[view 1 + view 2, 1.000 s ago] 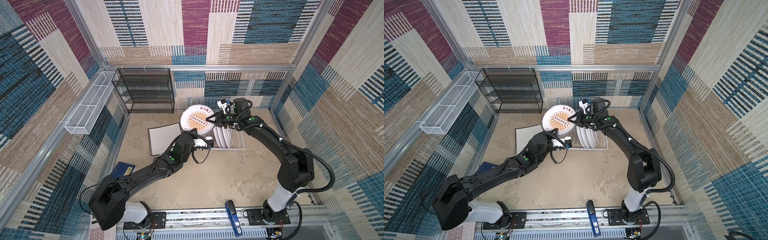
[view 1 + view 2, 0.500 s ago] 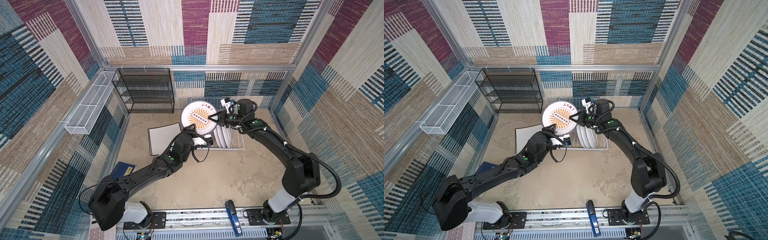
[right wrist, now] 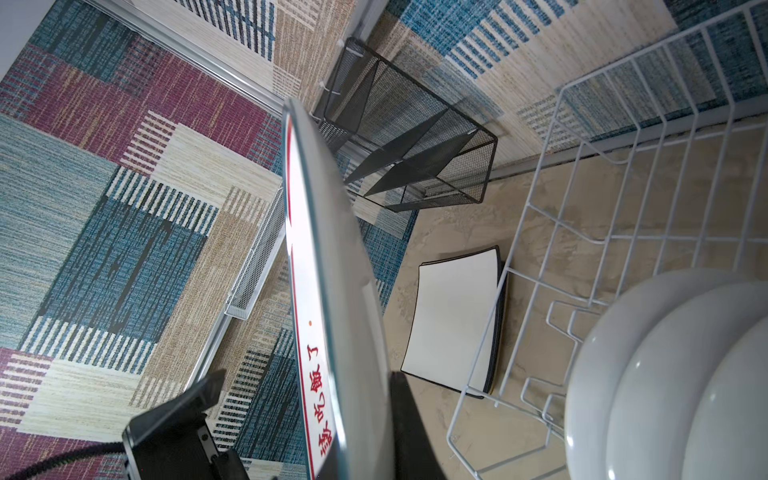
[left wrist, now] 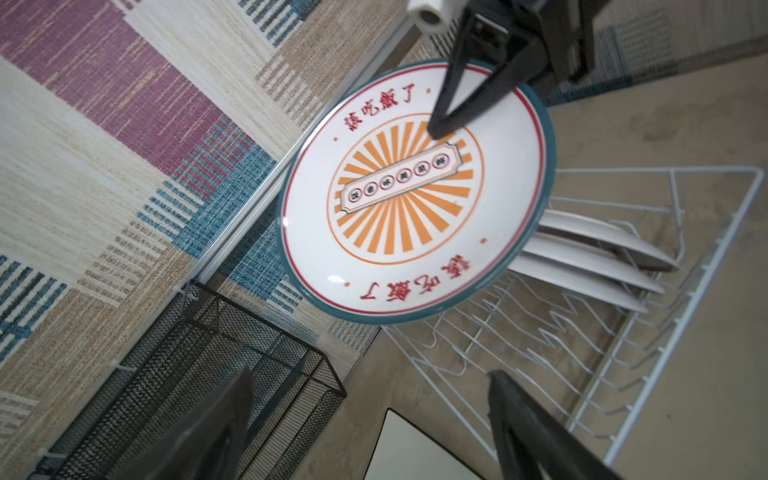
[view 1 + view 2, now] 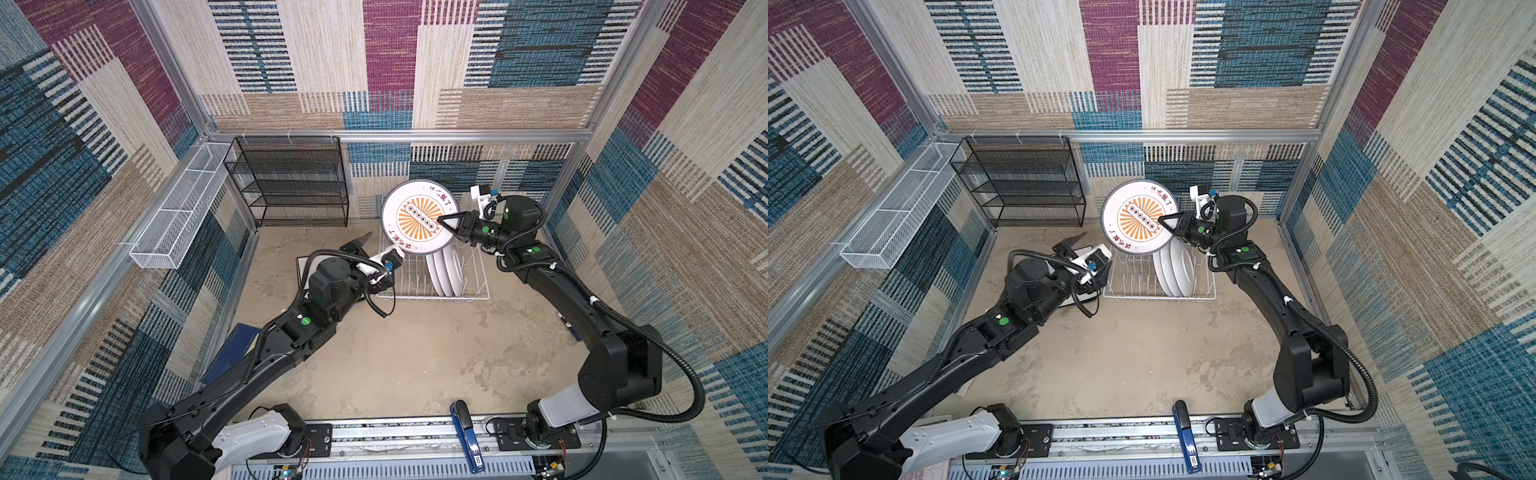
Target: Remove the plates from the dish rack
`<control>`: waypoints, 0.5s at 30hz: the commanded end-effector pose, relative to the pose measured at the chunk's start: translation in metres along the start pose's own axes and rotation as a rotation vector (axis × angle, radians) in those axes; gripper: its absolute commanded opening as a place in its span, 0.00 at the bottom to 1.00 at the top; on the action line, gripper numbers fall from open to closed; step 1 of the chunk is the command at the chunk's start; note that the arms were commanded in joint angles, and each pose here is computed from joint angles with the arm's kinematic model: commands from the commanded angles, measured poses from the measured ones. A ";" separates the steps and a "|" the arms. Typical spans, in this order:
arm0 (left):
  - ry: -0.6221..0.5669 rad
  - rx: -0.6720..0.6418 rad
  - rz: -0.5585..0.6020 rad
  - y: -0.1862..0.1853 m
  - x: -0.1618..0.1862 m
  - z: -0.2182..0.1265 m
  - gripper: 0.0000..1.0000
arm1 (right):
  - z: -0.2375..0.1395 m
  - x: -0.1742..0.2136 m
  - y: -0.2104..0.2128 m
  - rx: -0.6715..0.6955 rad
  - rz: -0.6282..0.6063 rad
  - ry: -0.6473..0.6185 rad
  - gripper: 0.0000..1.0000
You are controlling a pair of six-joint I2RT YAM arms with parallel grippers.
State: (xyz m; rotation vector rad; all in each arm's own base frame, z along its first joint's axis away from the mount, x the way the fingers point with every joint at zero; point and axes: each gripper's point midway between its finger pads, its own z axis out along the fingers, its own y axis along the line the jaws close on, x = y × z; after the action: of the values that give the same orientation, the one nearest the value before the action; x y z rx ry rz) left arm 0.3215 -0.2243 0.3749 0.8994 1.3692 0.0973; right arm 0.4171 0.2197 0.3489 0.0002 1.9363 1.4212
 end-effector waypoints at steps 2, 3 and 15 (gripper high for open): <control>-0.064 0.113 -0.493 0.018 -0.020 -0.009 0.91 | -0.003 -0.008 0.016 -0.056 -0.103 -0.031 0.00; -0.075 0.117 -0.560 0.026 -0.023 -0.010 0.91 | -0.003 -0.007 0.017 -0.062 -0.106 -0.028 0.00; 0.041 0.353 -1.145 0.042 0.006 0.050 0.91 | -0.003 0.002 0.016 -0.085 -0.128 0.006 0.00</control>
State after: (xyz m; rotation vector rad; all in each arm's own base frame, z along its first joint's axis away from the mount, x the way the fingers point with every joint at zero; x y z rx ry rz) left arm 0.3907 -0.1972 0.4001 0.3191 1.7078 -0.7558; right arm 0.4118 0.2222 0.3441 -0.0853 1.9198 1.4070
